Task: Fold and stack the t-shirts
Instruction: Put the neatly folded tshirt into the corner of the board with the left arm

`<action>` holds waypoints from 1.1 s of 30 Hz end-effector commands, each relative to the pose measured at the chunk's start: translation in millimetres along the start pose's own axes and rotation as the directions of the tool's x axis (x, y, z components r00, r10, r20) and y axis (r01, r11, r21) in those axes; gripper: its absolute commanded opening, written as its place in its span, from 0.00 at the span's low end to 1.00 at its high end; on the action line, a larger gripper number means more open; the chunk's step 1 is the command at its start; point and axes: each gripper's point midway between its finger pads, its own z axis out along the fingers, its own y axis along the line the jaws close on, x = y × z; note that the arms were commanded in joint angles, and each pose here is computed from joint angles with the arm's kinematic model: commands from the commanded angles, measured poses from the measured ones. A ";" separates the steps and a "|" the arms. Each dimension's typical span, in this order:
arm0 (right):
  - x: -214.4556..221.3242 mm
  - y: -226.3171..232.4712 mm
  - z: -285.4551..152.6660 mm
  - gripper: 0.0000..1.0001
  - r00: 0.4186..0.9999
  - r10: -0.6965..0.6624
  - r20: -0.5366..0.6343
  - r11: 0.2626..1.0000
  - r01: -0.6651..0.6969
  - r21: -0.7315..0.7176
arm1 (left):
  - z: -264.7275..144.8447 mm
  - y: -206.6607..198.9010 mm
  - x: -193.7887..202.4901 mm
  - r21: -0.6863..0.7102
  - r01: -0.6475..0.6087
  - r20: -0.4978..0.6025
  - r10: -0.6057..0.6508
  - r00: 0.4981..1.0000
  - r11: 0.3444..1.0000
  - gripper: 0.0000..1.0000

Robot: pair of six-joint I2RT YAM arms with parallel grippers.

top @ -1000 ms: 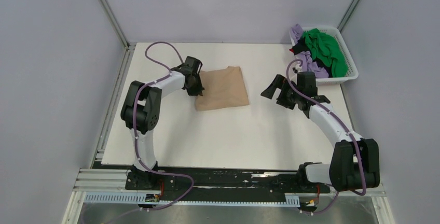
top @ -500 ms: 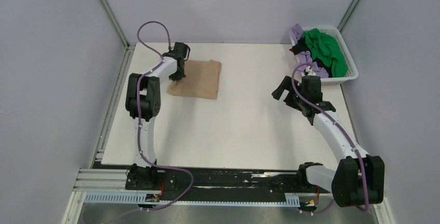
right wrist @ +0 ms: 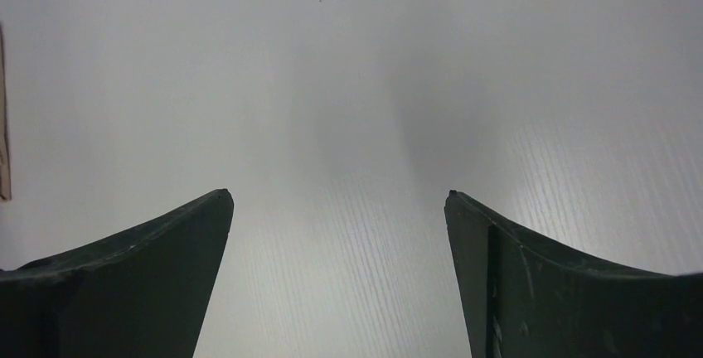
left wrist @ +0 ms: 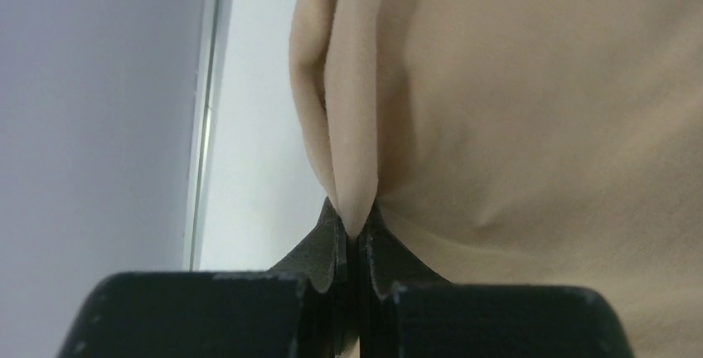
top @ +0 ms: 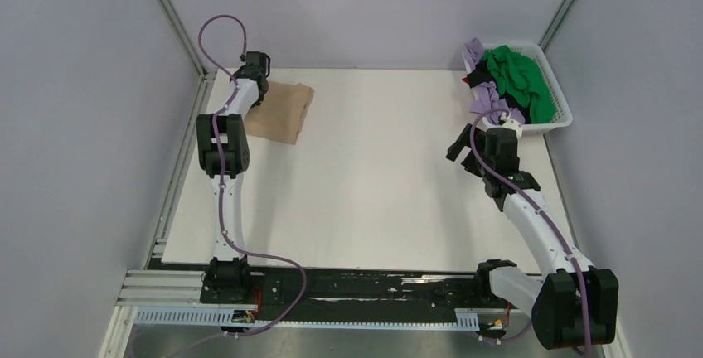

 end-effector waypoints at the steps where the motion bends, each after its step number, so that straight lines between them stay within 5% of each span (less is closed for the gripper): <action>1: -12.1 -1.7 4.4 1.00 0.999 -0.005 0.052 1.000 0.004 0.017 | 11.6 45.9 -43.9 -0.086 0.069 0.088 -0.062 0.994 0.994 0.00; 14: -8.7 -9.1 12.3 1.00 0.999 -0.017 0.038 0.998 0.015 0.058 | 30.9 83.6 -54.5 -0.081 0.187 0.100 -0.179 0.979 0.979 0.00; 16: -8.4 -9.8 13.3 1.00 0.999 -0.019 0.036 0.998 0.016 0.061 | 32.4 83.5 -52.8 -0.074 0.206 0.095 -0.198 0.975 0.976 0.16; 17: -8.1 -10.0 13.6 1.00 0.999 -0.020 0.034 0.998 0.018 0.062 | 32.5 84.1 -52.8 -0.078 0.212 0.096 -0.204 0.974 0.974 0.43; 18: -7.7 -9.9 13.6 1.00 0.999 -0.021 0.033 0.998 0.019 0.062 | 32.4 87.3 -53.0 -0.093 0.216 0.099 -0.207 0.973 0.972 0.55; 19: -7.8 -10.1 13.5 1.00 0.999 -0.021 0.033 0.998 0.018 0.063 | 32.0 89.6 -53.5 -0.103 0.220 0.102 -0.210 0.972 0.970 0.85; 21: -8.4 -10.4 13.3 1.00 0.999 -0.020 0.036 0.998 0.018 0.064 | 28.8 95.8 -55.8 -0.131 0.227 0.111 -0.213 0.971 0.965 0.98; 27: -12.4 -5.2 10.9 1.00 0.999 -0.022 0.043 0.999 0.020 0.043 | -10.4 110.8 -77.8 -0.067 0.316 0.157 -0.303 0.940 0.946 1.00; 33: -16.3 4.1 4.8 1.00 0.999 0.013 0.051 1.000 -0.013 -0.001 | -96.8 112.2 -105.0 0.207 0.433 0.203 -0.472 0.858 0.877 1.00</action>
